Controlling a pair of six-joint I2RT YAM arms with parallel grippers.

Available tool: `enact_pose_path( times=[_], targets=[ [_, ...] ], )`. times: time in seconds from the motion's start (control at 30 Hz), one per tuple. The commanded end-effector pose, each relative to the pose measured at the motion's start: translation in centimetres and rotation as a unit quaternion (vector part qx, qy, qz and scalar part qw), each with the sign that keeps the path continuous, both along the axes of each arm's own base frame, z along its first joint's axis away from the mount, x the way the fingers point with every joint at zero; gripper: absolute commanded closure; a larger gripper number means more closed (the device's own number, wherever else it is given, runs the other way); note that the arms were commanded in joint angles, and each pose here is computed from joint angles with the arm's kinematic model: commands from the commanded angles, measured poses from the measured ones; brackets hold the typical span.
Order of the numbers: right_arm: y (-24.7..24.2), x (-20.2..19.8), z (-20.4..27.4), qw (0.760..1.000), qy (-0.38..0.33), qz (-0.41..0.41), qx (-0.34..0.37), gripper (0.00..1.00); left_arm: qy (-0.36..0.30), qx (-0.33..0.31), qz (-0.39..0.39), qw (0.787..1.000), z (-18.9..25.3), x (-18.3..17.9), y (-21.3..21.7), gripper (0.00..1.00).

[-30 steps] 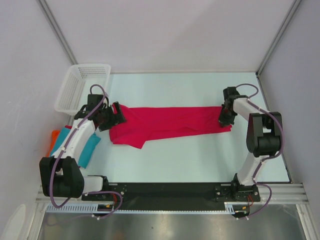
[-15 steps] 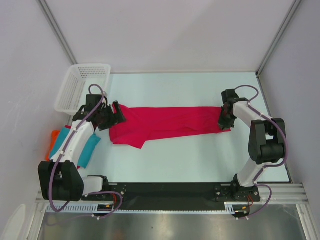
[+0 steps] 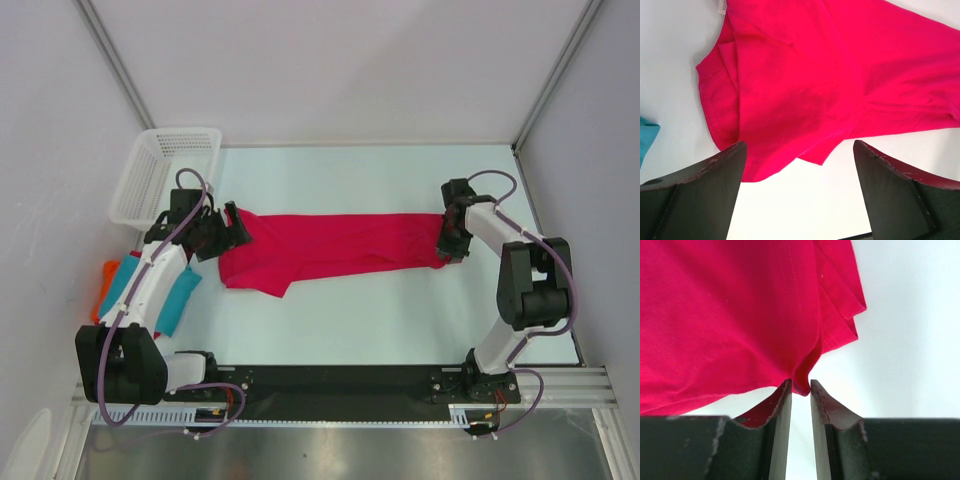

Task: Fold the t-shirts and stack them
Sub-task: Fold the other side of the tshirt into a rectangle, then rotate the tshirt 80 degrees

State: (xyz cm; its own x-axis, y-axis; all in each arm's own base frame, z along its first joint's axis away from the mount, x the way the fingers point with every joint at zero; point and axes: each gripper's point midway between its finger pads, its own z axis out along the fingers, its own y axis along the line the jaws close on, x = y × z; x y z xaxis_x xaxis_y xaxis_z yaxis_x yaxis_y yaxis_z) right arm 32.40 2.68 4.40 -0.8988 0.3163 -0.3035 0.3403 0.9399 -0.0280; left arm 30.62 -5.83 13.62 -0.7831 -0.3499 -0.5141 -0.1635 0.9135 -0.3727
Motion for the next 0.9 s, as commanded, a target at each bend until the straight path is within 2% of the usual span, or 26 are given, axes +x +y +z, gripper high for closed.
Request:
enact_pose_path(
  times=[0.0,0.13,0.33,0.43,0.6,0.63,0.73,0.87],
  targets=[
    [-0.1,1.9,3.3,0.999,-0.052,-0.005,-0.007,0.73,-0.023,-0.008,-0.009,1.0,1.6,0.5,-0.2,0.07],
    [1.6,3.6,4.1,0.997,-0.068,0.004,0.019,0.73,-0.017,-0.04,-0.015,0.999,1.0,0.7,-1.2,0.07],
    [5.0,6.4,6.0,0.994,-0.094,0.03,0.047,0.72,0.016,-0.145,-0.025,0.989,-1.6,0.6,-4.5,0.12],
    [5.9,7.3,7.0,0.992,-0.106,0.04,0.058,0.72,0.041,-0.153,-0.009,0.987,-3.3,0.1,-4.6,0.12],
    [6.8,8.1,7.8,0.989,-0.117,0.055,0.075,0.72,0.087,-0.104,0.055,0.989,-5.3,-0.8,-2.5,0.07],
    [6.9,8.3,8.0,0.988,-0.12,0.058,0.078,0.72,0.091,-0.069,0.086,0.99,-5.8,-0.7,-1.0,0.07],
    [7.4,8.6,8.1,0.986,-0.122,0.066,0.088,0.72,0.099,-0.015,0.126,0.987,-6.1,-1.2,1.0,0.05],
    [8.0,8.7,8.2,0.984,-0.12,0.079,0.103,0.72,0.112,0.015,0.153,0.982,-6.9,-2.1,2.2,0.05]
  ],
)
